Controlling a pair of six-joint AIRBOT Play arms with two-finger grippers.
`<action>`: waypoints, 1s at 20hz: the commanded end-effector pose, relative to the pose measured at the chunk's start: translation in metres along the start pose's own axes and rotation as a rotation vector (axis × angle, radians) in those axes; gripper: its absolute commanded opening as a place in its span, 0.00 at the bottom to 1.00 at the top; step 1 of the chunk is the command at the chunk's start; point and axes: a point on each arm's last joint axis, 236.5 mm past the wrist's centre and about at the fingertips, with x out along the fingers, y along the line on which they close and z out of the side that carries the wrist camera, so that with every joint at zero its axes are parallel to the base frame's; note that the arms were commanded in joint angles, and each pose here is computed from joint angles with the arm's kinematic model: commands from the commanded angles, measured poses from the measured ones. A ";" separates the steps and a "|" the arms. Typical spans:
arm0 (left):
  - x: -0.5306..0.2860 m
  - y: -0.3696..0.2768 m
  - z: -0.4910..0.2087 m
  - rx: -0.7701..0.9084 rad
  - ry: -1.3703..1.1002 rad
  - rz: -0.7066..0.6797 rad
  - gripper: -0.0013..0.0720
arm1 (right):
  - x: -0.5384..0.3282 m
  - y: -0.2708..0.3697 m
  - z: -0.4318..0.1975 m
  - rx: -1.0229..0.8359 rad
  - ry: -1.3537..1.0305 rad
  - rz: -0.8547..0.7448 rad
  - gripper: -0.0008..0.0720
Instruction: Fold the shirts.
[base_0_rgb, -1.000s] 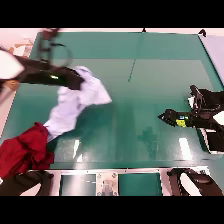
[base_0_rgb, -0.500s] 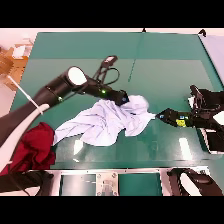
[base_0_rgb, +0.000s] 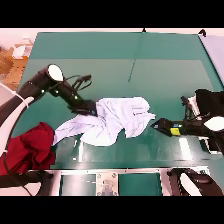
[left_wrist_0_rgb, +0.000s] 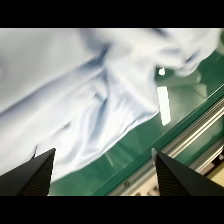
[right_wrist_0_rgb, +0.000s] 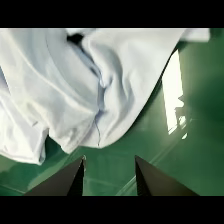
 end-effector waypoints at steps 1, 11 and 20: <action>0.029 0.014 -0.035 -0.127 0.102 -0.040 0.97 | 0.026 0.006 -0.022 0.043 0.043 0.071 0.53; 0.108 -0.007 -0.059 -0.135 0.092 -0.027 0.97 | 0.091 0.035 -0.024 -0.029 0.183 0.104 0.39; 0.112 -0.011 -0.037 -0.114 0.003 -0.008 0.05 | 0.093 0.044 -0.003 -0.046 0.148 0.109 0.15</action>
